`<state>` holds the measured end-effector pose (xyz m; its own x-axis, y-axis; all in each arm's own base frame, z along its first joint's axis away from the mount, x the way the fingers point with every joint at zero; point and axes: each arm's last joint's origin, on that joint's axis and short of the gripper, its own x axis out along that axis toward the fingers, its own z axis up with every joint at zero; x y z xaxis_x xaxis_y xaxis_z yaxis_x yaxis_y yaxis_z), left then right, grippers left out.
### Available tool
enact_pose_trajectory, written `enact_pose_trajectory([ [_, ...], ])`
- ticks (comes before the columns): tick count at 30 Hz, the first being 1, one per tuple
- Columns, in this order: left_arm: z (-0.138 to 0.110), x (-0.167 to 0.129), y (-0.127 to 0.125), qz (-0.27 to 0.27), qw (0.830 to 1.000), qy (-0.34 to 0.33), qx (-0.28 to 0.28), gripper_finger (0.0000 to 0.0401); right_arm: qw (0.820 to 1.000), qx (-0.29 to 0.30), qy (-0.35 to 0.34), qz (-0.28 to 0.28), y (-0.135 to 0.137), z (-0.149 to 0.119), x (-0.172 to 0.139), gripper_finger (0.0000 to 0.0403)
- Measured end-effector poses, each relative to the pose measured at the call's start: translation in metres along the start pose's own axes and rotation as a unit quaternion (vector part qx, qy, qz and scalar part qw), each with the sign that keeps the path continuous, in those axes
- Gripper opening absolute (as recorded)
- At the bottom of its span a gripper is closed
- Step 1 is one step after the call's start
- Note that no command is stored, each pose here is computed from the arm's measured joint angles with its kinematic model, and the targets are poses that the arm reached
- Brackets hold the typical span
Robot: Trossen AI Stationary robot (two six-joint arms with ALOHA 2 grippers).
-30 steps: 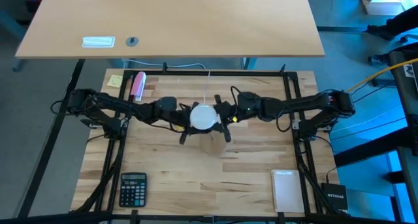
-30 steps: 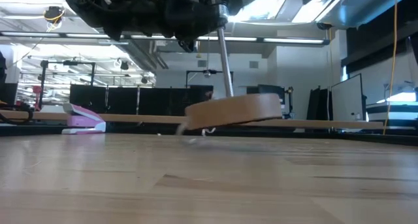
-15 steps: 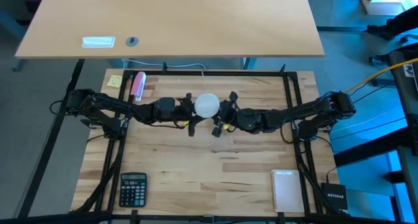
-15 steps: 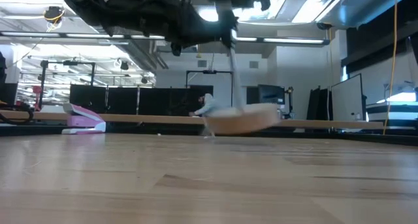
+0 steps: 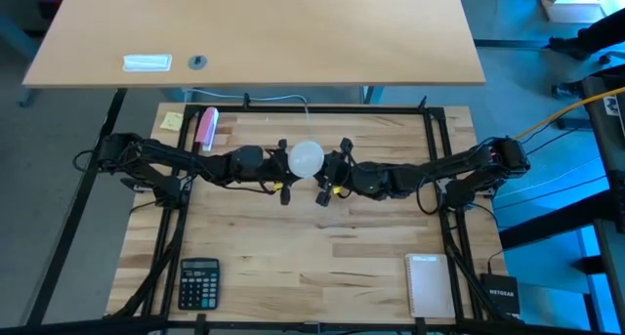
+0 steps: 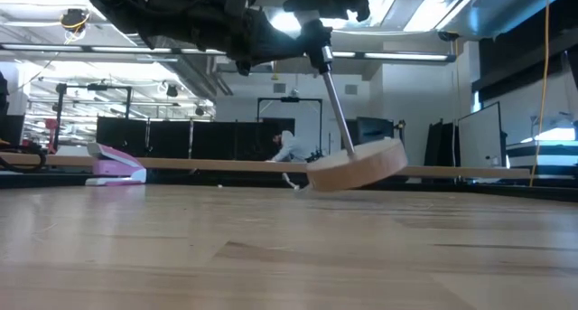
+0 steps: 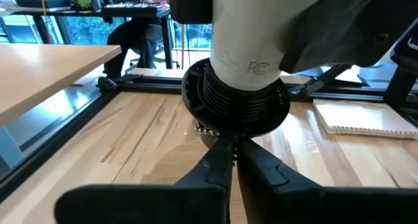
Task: Screw lightbulb
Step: Insert the white lightbulb into the brown lamp
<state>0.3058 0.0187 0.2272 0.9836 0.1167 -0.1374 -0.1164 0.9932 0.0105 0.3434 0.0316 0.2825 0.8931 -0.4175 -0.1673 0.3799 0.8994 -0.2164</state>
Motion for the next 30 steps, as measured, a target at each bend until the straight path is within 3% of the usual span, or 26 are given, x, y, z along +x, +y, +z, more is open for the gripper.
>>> enact_pose_trajectory([
  [5, -0.001, 0.000, 0.000, -0.001, 1.000, 0.010, 0.006, 0.0031, 1.000, -0.002, 0.004, 0.003, 0.000, -0.001, 0.000, 0.0157],
  [17, -0.005, 0.000, 0.000, -0.003, 0.999, 0.033, 0.005, 0.0168, 1.000, -0.012, 0.022, 0.006, 0.001, -0.005, 0.000, 0.0167],
  [30, -0.014, -0.001, 0.002, 0.000, 0.997, 0.074, 0.035, 0.0220, 0.999, -0.019, 0.033, -0.002, 0.000, -0.006, -0.001, 0.0176],
])
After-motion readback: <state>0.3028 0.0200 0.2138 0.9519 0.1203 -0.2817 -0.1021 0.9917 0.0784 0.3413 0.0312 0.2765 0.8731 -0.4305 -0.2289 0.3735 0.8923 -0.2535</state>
